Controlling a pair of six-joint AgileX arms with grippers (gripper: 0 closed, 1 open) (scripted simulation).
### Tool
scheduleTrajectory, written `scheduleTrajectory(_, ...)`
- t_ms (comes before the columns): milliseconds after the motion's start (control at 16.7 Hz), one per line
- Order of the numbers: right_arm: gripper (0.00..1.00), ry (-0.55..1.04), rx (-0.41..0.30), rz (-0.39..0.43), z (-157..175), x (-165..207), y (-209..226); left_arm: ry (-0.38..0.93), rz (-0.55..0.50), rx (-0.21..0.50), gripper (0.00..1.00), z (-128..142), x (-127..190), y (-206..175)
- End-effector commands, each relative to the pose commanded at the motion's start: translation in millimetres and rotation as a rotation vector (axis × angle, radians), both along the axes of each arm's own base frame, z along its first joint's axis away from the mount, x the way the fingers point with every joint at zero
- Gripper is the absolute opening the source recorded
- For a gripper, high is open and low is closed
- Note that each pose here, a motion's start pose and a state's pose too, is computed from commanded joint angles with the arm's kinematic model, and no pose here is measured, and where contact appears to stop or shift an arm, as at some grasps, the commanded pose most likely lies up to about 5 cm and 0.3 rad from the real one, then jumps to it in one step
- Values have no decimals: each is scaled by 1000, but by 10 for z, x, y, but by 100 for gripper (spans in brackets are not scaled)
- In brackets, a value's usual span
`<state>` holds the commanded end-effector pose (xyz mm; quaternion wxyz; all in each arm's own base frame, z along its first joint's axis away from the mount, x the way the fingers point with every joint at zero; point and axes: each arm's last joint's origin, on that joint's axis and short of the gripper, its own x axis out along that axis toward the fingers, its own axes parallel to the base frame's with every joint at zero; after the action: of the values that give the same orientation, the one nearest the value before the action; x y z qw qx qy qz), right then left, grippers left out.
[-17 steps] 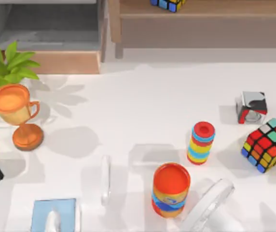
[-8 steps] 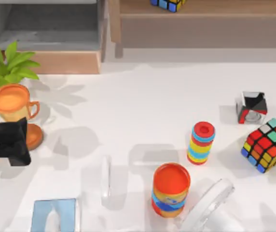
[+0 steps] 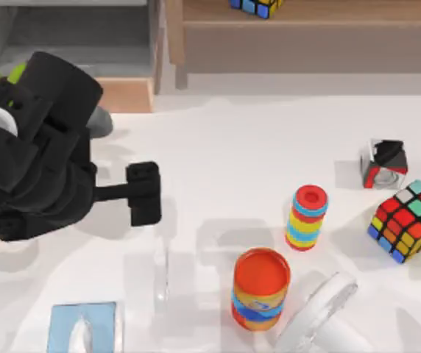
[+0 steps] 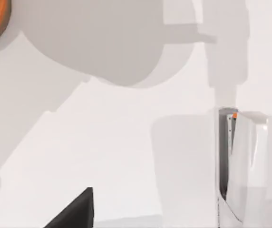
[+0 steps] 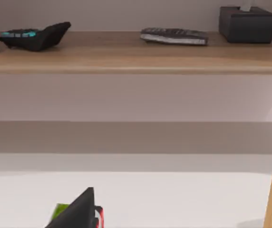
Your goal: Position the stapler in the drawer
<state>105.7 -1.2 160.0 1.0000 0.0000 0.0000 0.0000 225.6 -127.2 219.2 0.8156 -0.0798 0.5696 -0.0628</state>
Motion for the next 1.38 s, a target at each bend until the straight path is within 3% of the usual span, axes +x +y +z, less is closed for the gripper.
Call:
scheduleTrajectory(240,100,0,0,0,0,0,0,240,2,119,100,-302,248,-522)
scheduleTrajectory(480,100,0,0,0,0,0,0,345,8,194,100,-498,319,-807)
scheduleTrajectory(900,100,0,0,0,0,0,0,352,11,199,100,-524,335,-809)
scheduleTrajectory(1380,100,0,0,0,0,0,0,354,8,201,100,-1012,328,-824)
